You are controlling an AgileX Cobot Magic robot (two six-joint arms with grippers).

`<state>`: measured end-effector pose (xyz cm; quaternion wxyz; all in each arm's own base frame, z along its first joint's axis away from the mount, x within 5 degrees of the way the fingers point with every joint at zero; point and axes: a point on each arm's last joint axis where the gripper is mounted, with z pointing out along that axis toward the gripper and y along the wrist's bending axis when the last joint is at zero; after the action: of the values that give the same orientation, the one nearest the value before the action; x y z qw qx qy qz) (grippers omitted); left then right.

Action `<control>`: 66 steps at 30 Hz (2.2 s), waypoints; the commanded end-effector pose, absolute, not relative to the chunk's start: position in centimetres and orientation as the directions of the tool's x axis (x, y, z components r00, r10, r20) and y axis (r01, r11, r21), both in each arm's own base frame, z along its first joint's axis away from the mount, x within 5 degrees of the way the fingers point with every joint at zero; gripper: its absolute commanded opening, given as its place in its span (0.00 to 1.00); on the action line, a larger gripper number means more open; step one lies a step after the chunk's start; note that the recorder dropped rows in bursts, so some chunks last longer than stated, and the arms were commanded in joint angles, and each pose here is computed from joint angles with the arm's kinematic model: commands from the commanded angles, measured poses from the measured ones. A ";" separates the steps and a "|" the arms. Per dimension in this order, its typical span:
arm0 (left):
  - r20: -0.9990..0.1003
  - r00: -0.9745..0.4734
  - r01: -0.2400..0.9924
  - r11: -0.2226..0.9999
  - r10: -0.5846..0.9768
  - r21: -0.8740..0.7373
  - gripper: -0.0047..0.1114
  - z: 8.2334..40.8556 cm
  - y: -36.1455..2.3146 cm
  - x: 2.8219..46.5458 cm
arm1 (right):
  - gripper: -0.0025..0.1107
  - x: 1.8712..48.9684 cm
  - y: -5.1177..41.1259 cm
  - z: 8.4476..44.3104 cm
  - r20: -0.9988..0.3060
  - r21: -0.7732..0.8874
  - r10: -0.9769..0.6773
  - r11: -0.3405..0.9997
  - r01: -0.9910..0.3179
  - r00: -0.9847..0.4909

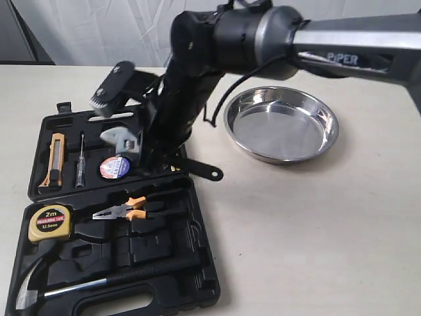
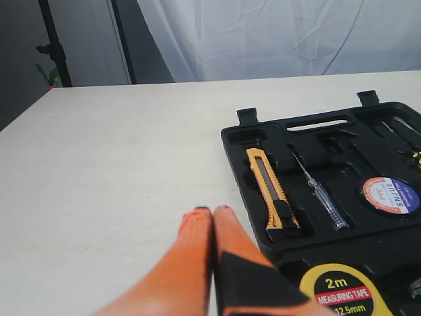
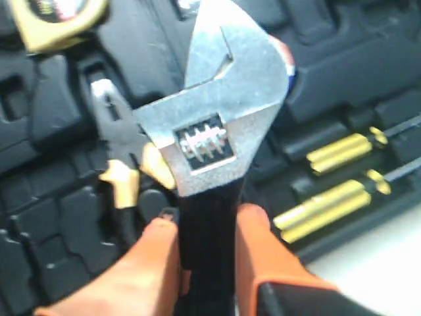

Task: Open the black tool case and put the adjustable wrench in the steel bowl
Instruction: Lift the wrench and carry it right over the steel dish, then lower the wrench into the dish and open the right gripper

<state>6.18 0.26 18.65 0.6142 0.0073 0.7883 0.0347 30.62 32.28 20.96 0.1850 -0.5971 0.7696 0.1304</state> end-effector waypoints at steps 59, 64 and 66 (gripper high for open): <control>-0.969 -0.239 -0.034 0.997 0.056 0.066 0.04 18.7 0.3 6.2 | 0.40 45.2 13.1 11.5 -0.387 0.119 -0.290 0.926 -0.359 -0.875; -0.969 -0.239 -0.034 0.997 0.056 0.066 0.04 18.7 0.3 6.2 | 0.28 44.9 13.1 12.5 -0.369 0.130 -0.285 0.927 -0.353 -0.885; -0.969 -0.239 -0.034 0.997 0.056 0.066 0.04 18.7 0.3 6.2 | 0.17 44.8 13.1 13.6 -0.389 0.128 -0.283 0.926 -0.356 -0.877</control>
<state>6.18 0.27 18.65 0.6142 0.0079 0.7883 0.0354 44.81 13.39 11.52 0.1683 -0.1678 0.9665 0.0973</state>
